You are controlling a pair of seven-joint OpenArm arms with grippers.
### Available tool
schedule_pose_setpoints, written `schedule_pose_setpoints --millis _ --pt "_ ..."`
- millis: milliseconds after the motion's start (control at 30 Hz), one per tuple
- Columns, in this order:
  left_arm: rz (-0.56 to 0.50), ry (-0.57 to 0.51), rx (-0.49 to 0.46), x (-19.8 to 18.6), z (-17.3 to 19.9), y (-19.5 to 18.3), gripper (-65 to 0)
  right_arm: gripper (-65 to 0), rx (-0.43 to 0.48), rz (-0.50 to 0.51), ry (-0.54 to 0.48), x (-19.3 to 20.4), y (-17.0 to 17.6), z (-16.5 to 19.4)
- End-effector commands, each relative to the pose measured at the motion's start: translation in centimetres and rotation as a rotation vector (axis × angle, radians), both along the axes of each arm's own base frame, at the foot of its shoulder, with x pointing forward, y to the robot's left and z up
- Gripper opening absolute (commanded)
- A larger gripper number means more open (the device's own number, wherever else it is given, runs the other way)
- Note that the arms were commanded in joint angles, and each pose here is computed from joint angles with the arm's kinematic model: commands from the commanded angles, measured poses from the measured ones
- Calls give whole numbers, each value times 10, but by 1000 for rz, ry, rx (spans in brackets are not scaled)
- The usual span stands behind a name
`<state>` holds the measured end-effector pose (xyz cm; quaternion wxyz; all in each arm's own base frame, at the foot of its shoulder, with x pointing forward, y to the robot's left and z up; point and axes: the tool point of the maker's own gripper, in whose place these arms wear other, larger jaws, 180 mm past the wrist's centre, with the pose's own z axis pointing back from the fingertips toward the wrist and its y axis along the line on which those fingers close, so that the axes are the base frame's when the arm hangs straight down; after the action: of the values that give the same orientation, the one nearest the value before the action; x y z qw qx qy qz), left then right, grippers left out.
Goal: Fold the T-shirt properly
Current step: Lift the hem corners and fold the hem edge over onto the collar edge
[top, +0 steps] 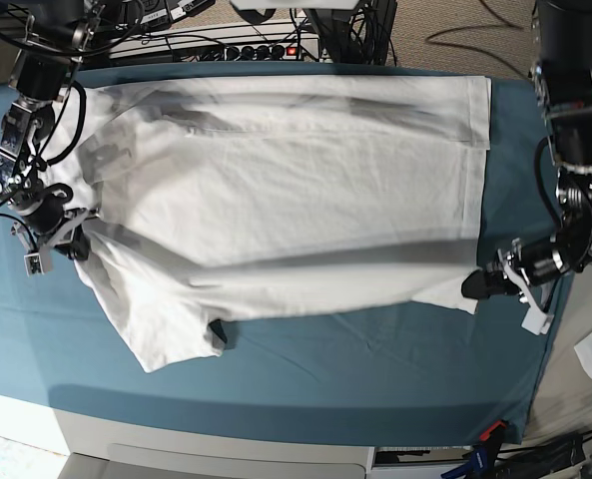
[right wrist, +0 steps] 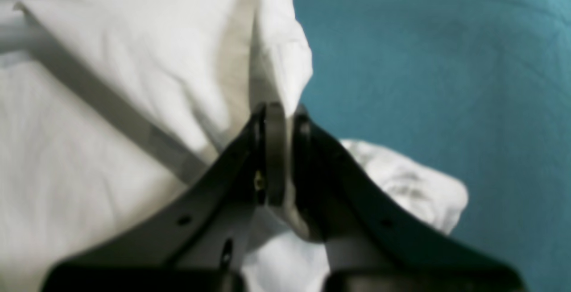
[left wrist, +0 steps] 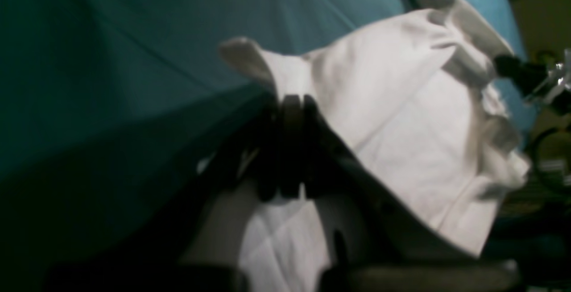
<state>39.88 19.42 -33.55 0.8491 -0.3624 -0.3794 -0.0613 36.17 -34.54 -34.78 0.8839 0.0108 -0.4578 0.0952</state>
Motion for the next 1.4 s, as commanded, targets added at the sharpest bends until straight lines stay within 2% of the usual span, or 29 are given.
schedule_pose_setpoints --millis 0,267,533,633,900,1267,1367 --pt "-1 -74 8 8 24 7 -650 -650 -37 -4 -61 8 -13 26" --pt "-82 -88 56 -26 21 -8 -650 -650 -106 13 -15 -15 -24 31" --pt "-17 -141 81 -43 35 13 -650 -650 -78 -25 -24 -40 -33 41" --pt "5 -137 83 -54 35 19 -650 -650 -76 -36 -12 -50 -39 43" --pt "-44 -101 110 -83 23 8 -650 -650 -89 -70 27 -71 -51 35" --pt "-99 -59 142 -117 11 -3 -650 -650 -148 -72 84 -78 -68 40" --pt "-101 -40 143 -123 6 -3 -650 -650 -128 -73 97 -80 -66 39"
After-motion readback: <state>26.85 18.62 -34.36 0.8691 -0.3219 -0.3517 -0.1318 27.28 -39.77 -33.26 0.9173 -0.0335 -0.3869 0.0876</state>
